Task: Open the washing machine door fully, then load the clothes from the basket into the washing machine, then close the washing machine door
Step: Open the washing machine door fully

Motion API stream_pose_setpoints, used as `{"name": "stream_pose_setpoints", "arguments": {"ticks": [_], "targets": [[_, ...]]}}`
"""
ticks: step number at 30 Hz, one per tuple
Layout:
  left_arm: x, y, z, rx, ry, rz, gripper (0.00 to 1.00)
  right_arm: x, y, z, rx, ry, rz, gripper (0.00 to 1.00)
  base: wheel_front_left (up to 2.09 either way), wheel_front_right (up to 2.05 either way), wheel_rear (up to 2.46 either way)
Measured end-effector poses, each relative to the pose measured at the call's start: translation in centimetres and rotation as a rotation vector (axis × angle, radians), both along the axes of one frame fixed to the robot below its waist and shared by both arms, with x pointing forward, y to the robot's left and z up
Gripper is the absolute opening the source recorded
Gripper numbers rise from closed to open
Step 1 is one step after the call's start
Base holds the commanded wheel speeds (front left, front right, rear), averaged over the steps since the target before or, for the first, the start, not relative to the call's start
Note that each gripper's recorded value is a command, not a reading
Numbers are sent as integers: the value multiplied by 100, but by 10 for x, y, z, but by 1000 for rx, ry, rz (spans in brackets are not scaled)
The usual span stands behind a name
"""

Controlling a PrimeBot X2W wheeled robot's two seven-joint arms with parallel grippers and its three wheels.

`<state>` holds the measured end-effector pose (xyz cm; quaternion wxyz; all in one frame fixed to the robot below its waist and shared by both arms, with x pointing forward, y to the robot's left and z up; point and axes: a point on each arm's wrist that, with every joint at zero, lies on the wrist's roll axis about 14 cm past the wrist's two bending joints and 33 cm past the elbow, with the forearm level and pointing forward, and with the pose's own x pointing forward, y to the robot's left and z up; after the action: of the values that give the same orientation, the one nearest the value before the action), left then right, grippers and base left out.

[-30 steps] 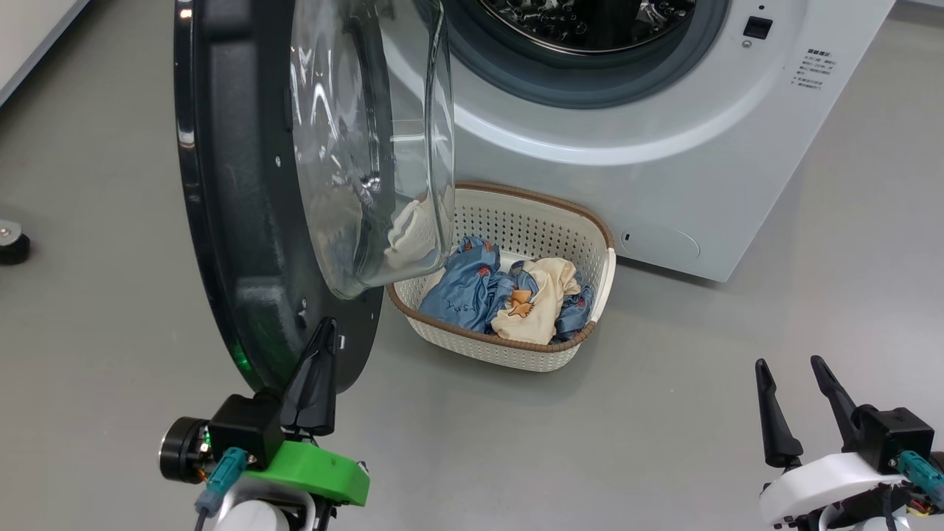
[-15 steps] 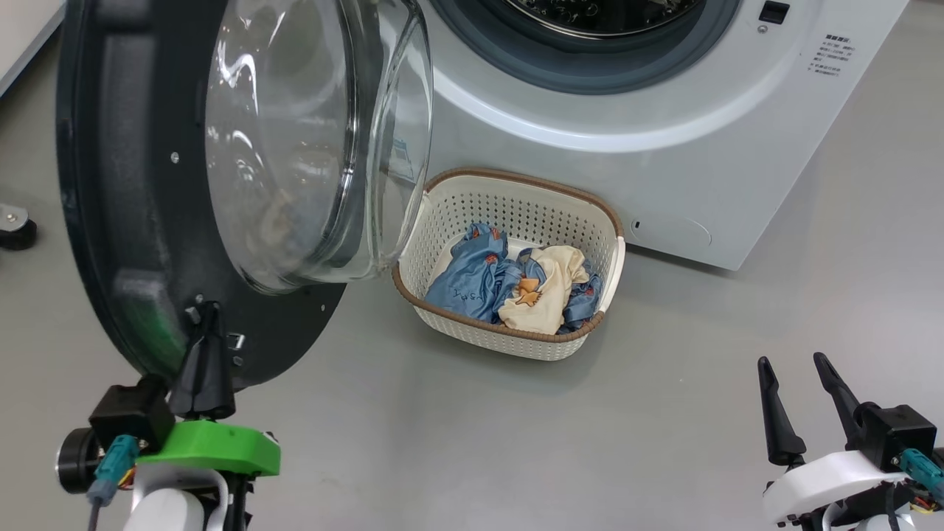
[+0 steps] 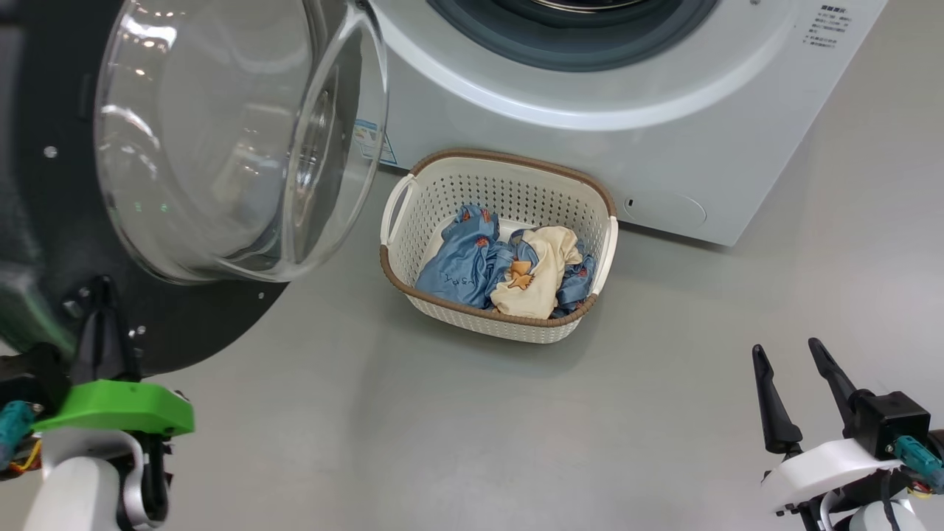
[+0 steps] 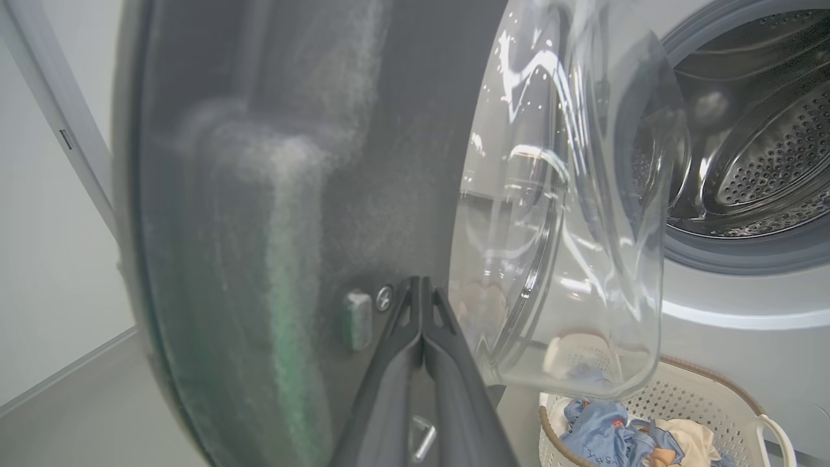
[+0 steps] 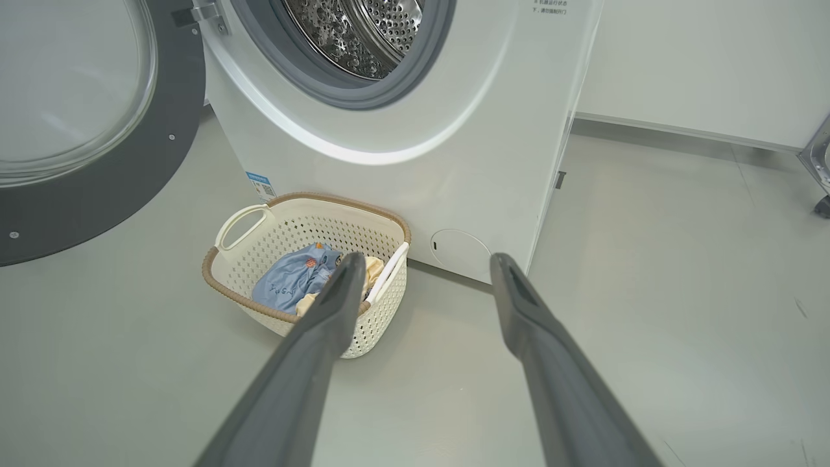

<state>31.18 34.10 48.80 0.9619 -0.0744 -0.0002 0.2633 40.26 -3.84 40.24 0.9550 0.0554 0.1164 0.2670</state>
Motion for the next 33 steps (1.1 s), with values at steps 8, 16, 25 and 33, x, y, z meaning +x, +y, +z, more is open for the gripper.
{"name": "stream_pose_setpoints", "arguments": {"ticks": [8, 16, 25, 33], "targets": [[4, 32, -3, -21, 6, 88, 0, 8, -9, -5, -13, 1, -14, 100, 0, 0, 0], [10, 59, -6, -20, 24, 154, 0, 11, -19, -13, -29, 14, -30, 100, 0, 0, 0], [7, 77, -16, -22, 63, 196, 0, 15, -28, -10, -42, 1, -48, 100, 0, 0, 0], [11, 78, -21, -36, 74, 202, 0, 14, -35, -9, -46, -2, -66, 100, 0, 0, 0]]}}
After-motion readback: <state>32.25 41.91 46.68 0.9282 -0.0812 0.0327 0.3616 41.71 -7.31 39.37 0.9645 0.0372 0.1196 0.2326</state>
